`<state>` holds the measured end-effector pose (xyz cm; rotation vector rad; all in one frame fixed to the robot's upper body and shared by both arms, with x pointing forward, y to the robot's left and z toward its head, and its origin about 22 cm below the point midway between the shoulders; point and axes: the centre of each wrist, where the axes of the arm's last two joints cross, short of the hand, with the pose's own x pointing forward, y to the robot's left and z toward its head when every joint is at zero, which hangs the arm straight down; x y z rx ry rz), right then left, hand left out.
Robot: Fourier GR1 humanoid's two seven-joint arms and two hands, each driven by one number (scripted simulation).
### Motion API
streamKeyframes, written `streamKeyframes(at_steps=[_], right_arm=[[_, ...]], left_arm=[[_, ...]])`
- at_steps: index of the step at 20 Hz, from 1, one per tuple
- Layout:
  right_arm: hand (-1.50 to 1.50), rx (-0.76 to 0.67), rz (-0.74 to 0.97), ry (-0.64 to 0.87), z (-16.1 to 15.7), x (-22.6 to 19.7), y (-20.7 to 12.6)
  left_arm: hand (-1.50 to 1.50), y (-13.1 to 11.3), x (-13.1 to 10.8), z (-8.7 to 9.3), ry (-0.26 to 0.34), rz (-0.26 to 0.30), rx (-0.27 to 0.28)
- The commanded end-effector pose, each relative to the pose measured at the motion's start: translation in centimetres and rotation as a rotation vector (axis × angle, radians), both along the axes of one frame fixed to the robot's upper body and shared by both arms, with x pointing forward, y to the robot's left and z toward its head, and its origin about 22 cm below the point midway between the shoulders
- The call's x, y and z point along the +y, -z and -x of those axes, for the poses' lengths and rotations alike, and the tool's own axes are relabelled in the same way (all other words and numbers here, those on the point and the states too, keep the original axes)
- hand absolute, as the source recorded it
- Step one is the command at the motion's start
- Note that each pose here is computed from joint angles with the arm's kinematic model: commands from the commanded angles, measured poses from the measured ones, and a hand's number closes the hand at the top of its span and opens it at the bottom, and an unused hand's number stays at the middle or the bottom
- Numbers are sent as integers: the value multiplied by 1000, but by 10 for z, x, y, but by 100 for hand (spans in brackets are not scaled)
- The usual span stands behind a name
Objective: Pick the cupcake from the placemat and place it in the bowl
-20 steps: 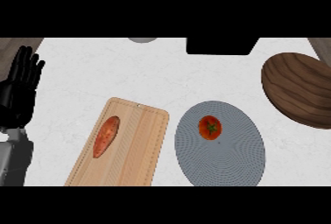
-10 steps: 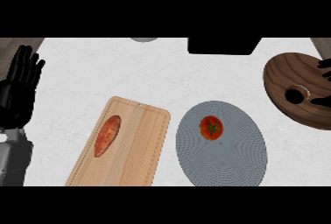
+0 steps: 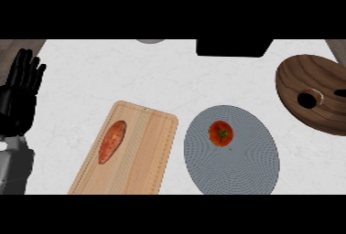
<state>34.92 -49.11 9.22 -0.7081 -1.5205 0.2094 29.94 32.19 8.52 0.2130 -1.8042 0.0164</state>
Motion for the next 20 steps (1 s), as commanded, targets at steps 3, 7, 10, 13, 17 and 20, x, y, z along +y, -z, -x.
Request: streamKeyframes(at_steps=[3,7,10,13,17,20], right_arm=[[-150,-127,-113,180,28,-37,-10],[-150,-152,-151,252,67,-77,-30],[-150,-185,-193,235,102,-104,-38],[-150,-203,-207,237,122,-114,-35],[-150,-202,-223,208,153,-127,-26],[-150,-205,-230,196,164,-133,-28]], left_arm=[[0,-1,-2,-4,13,-1,-6],[0,3,3,-3,14,2,-11],[0,10,-8,-1,7,1,-13],[0,7,-3,-1,4,11,9],[0,1,4,2,-17,-4,5],[0,2,3,0,-3,18,-17]])
